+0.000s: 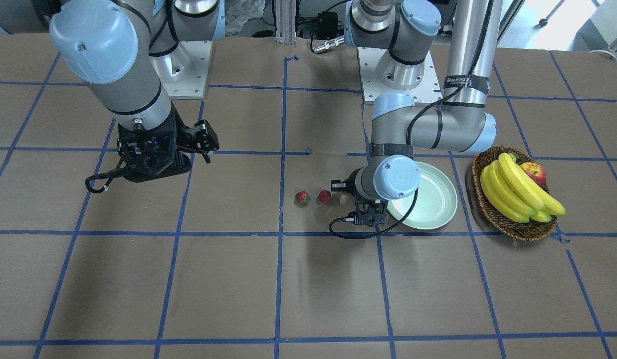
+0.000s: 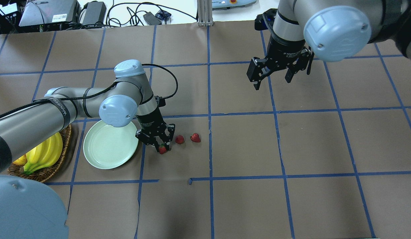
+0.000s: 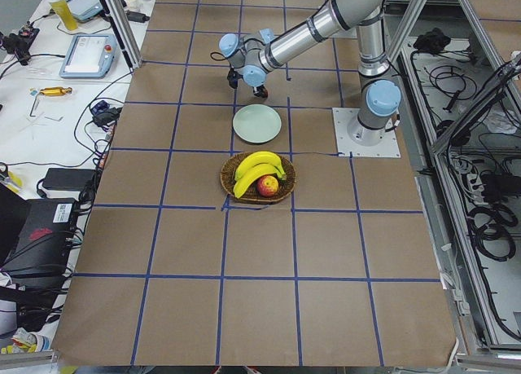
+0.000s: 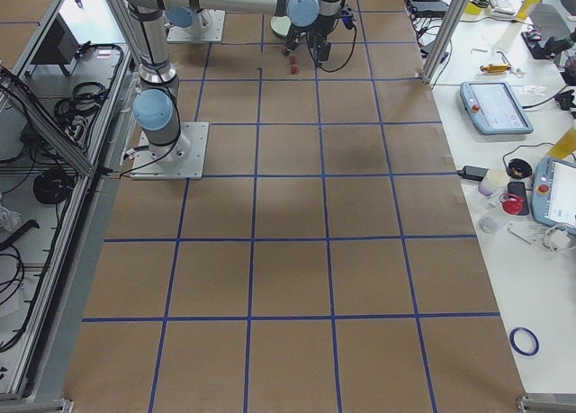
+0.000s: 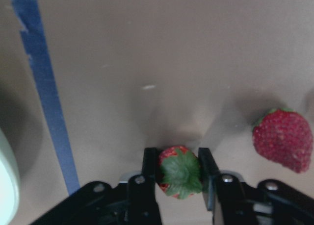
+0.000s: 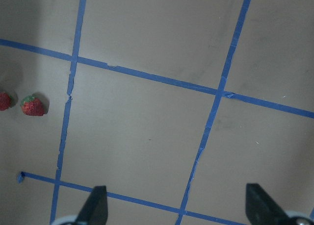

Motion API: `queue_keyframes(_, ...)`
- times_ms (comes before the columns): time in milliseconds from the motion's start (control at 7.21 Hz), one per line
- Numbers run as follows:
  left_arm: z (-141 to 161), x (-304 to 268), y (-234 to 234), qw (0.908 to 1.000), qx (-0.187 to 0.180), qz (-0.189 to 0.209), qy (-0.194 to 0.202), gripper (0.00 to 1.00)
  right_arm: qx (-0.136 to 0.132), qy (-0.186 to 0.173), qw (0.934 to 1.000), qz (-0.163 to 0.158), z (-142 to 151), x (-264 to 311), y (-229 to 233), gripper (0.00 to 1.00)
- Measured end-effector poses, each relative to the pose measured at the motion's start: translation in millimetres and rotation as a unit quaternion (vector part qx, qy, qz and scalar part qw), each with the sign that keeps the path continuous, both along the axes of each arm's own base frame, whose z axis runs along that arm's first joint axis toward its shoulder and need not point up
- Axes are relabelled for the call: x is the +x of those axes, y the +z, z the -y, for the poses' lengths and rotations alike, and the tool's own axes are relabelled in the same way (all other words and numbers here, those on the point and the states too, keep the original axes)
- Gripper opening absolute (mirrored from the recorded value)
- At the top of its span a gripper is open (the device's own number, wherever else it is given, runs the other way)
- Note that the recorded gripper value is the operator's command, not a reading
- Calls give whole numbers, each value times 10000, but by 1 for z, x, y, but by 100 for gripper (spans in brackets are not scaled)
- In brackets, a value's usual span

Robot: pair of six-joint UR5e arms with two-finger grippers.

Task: Collect all strawberries into plate
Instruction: 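Lower the left gripper onto the strawberry nearest the plate and grasp it, then lift the strawberry with the left gripper and release it onto the plate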

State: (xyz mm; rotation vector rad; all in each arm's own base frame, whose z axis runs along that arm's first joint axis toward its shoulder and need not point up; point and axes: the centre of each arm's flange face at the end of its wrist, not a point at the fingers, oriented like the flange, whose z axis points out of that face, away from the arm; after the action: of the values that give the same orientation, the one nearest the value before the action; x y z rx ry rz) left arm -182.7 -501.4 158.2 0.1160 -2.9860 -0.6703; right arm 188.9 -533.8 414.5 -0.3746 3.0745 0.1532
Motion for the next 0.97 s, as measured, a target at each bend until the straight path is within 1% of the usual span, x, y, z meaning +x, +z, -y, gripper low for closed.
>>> queue_keyframes(139, 6, 3, 12, 9999, -118, 89, -63, 0, 10, 5, 10000, -17, 0, 0, -1, 100)
queue_keyframes(278, 17, 8, 33, 9993, -213, 258, -179, 0, 22, 8, 10000, -35, -1, -1, -3, 100)
queue_keyframes(555, 47, 39, 89, 9961, -164, 536, -680, 0, 35, 6, 10000, -42, -1, -1, -4, 100)
queue_keyframes(694, 52, 70, 92, 9934, -24, 649, -948, 0, 36, 1, 10000, -35, -1, -1, -5, 100)
queue_keyframes(972, 52, 120, 62, 9895, 175, 708, -1247, 0, 29, -2, 10000, -4, -1, 0, -5, 100)
